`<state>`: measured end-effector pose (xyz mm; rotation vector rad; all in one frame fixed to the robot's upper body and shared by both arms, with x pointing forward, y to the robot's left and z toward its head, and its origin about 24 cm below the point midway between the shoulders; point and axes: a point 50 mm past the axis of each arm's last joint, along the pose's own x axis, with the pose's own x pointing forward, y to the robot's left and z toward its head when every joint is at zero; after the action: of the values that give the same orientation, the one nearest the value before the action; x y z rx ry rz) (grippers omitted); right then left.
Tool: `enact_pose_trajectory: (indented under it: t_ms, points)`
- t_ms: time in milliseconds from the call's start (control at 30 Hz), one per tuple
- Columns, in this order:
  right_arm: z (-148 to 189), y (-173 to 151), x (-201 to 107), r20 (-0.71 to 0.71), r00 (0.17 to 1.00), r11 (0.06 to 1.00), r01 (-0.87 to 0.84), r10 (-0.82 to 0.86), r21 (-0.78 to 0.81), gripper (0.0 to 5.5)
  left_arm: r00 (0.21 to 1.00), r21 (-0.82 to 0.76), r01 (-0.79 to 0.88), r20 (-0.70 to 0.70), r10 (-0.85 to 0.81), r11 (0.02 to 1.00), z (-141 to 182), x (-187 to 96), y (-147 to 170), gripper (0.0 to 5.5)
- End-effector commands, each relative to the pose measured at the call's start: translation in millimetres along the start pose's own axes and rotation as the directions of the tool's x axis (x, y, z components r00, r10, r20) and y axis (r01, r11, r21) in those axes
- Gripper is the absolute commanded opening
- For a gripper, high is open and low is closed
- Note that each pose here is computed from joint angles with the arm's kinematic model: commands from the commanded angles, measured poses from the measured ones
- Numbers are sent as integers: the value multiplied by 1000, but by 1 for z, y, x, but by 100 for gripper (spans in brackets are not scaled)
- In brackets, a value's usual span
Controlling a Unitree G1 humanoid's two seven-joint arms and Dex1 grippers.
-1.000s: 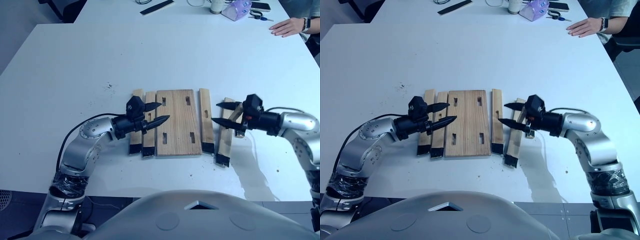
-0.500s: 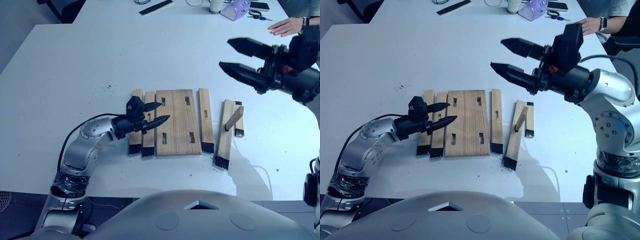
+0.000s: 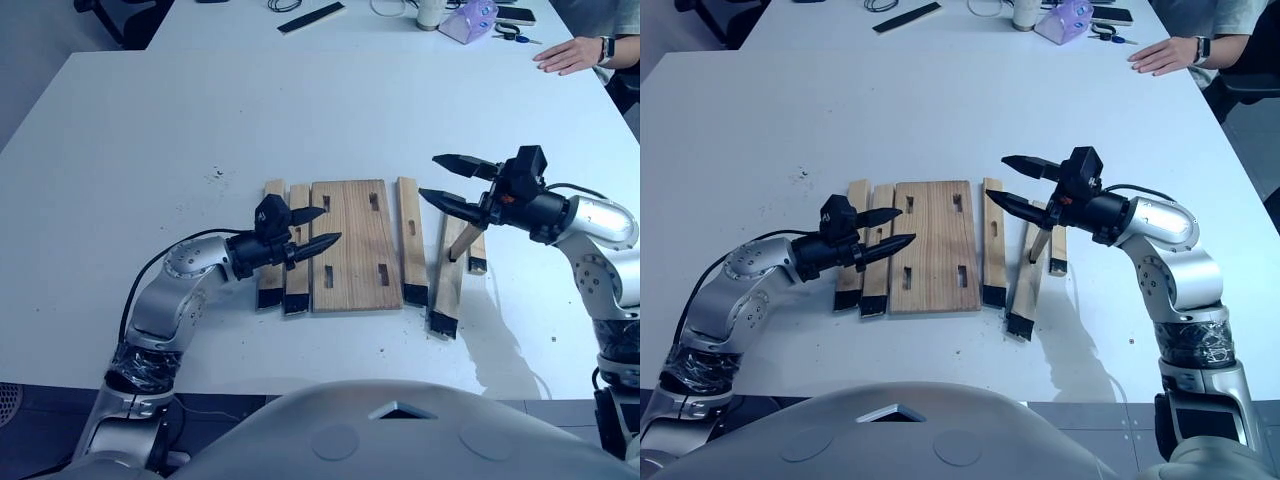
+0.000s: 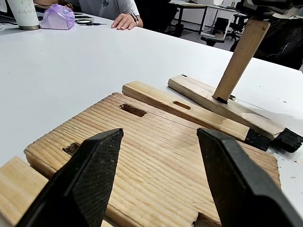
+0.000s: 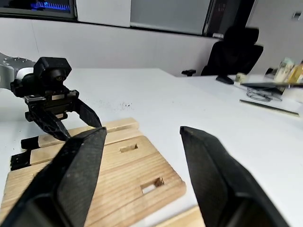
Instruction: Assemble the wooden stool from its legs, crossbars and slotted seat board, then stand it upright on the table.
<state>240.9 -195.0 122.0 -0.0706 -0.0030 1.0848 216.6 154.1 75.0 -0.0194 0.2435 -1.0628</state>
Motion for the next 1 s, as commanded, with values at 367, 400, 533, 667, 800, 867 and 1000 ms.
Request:
enact_pose_trajectory:
  t_ms: [367, 400, 533, 667, 800, 867, 1000]
  points:
    - [31, 61, -19, -116, 928, 911, -315, 355, 268, 286, 999, 43, -29, -24, 30, 999, -2, -2, 1, 291]
    - [18, 65, -27, -178, 905, 896, -322, 386, 307, 286, 999, 46, -29, -23, 30, 999, -2, -1, 1, 291]
    - [-28, 68, -51, -360, 826, 877, -296, 434, 378, 286, 998, 44, -50, -25, 52, 998, -5, 0, 2, 291]
    - [-57, 69, -64, -431, 776, 869, -295, 460, 397, 286, 998, 38, -56, -18, 57, 998, -7, 4, -4, 291]
    - [-73, 55, -73, -477, 764, 882, -253, 434, 398, 286, 998, 43, -59, -5, 60, 997, -2, 0, -9, 291]
    - [-72, 51, -79, -502, 752, 890, -251, 427, 381, 286, 997, 46, -72, -9, 72, 996, -2, -2, -7, 291]
    - [-55, 42, -89, -538, 736, 907, -271, 411, 322, 286, 997, 51, -73, -12, 73, 996, -2, -3, -9, 291]
